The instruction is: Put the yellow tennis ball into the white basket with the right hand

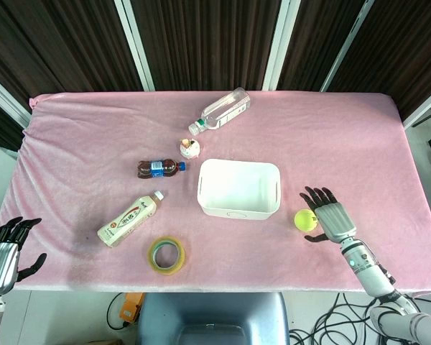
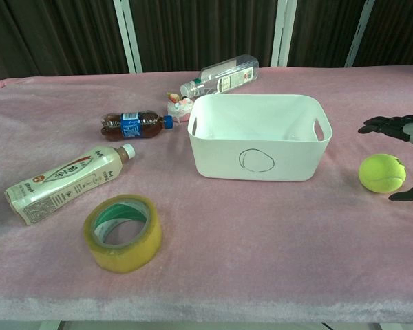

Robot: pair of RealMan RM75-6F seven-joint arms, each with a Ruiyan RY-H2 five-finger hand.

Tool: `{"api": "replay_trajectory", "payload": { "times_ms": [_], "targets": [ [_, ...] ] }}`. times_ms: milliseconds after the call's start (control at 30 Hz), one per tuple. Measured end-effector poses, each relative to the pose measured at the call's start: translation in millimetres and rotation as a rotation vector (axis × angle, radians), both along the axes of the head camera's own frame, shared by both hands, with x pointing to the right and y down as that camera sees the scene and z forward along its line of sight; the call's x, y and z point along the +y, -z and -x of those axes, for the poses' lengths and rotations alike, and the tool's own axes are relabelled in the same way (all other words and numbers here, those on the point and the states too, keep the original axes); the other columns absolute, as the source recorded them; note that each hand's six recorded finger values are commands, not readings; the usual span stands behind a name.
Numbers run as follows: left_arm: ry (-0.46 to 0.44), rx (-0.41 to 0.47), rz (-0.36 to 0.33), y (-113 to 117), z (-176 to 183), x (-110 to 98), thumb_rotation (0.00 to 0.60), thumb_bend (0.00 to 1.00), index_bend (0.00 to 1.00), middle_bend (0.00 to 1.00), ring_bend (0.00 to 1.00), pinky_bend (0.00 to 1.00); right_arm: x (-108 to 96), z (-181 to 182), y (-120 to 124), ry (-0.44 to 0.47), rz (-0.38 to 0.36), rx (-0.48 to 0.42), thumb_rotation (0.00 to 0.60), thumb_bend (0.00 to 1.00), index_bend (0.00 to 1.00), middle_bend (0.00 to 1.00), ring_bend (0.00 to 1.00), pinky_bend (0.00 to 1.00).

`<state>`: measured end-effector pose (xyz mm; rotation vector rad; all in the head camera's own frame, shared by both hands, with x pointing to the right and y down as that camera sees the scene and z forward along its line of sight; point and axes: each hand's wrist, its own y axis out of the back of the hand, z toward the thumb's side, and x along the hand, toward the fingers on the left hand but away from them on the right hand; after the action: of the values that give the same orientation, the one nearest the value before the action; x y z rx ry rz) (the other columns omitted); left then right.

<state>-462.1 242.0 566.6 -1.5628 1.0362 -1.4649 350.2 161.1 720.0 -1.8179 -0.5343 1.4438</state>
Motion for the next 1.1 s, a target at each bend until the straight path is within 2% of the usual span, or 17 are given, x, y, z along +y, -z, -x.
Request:
{"api": "replay_trajectory", "payload": {
  "times_ms": [333, 567, 700, 767, 833, 867, 933, 1000, 1067, 1100],
  "targets": [
    [0.014, -0.010, 0.010, 2.0, 2.0, 0.7, 0.600, 0.27, 0.23, 0.29, 0.17, 0.29, 2.6, 1.1, -3.5, 0.006, 0.013, -0.001, 0.600, 0.12, 0.23, 0.11, 0.09, 0.20],
    [0.016, 0.001, 0.012, 3.3, 1.7, 0.4, 0.600, 0.27, 0.23, 0.29, 0.18, 0.29, 1.3, 6.3, -8.6, 0.005, 0.005, 0.003, 0.600, 0.12, 0.31, 0.21, 0.25, 0.36],
    [0.009, 0.003, 0.003, 5.6, 1.1, 0.7, 0.600, 0.27, 0.23, 0.30, 0.18, 0.29, 1.3, 11.2, -14.5, 0.019, 0.009, 0.015, 0.600, 0.16, 0.37, 0.26, 0.32, 0.42],
    [0.014, 0.007, 0.004, 5.9, 2.3, 0.8, 0.600, 0.27, 0.23, 0.30, 0.19, 0.29, 1.6, 14.7, -18.1, 0.028, 0.008, 0.021, 0.600, 0.23, 0.42, 0.31, 0.38, 0.47],
    [0.018, 0.006, 0.003, 6.4, 3.9, 0.6, 0.600, 0.27, 0.23, 0.30, 0.19, 0.29, 1.8, 17.0, -21.0, 0.037, 0.003, 0.028, 0.600, 0.36, 0.51, 0.38, 0.45, 0.54],
    [0.021, 0.007, 0.002, 6.7, 4.5, 0.6, 0.600, 0.27, 0.23, 0.30, 0.19, 0.29, 1.9, 17.6, -21.9, 0.041, -0.001, 0.033, 0.600, 0.50, 0.58, 0.43, 0.52, 0.59],
    [0.025, 0.007, -0.001, 7.6, 5.6, 0.5, 0.600, 0.27, 0.23, 0.30, 0.19, 0.29, 1.7, 18.9, -22.1, 0.049, -0.014, 0.038, 0.600, 0.64, 0.66, 0.48, 0.57, 0.64],
    [0.026, 0.007, -0.002, 7.7, 5.7, 0.5, 0.600, 0.27, 0.23, 0.30, 0.19, 0.29, 1.4, 19.5, -21.7, 0.053, -0.028, 0.041, 0.600, 0.69, 0.69, 0.50, 0.60, 0.67],
    [0.027, 0.007, -0.004, 8.4, 6.0, 0.6, 0.600, 0.27, 0.23, 0.30, 0.19, 0.29, 1.2, 19.9, -21.0, 0.054, -0.039, 0.041, 0.600, 0.79, 0.79, 0.55, 0.66, 0.75],
    [0.027, 0.007, -0.007, 9.0, 6.1, 0.7, 0.600, 0.27, 0.23, 0.30, 0.19, 0.29, 0.8, 20.1, -20.1, 0.052, -0.047, 0.039, 0.600, 0.80, 0.82, 0.57, 0.68, 0.77]
  ]
}}
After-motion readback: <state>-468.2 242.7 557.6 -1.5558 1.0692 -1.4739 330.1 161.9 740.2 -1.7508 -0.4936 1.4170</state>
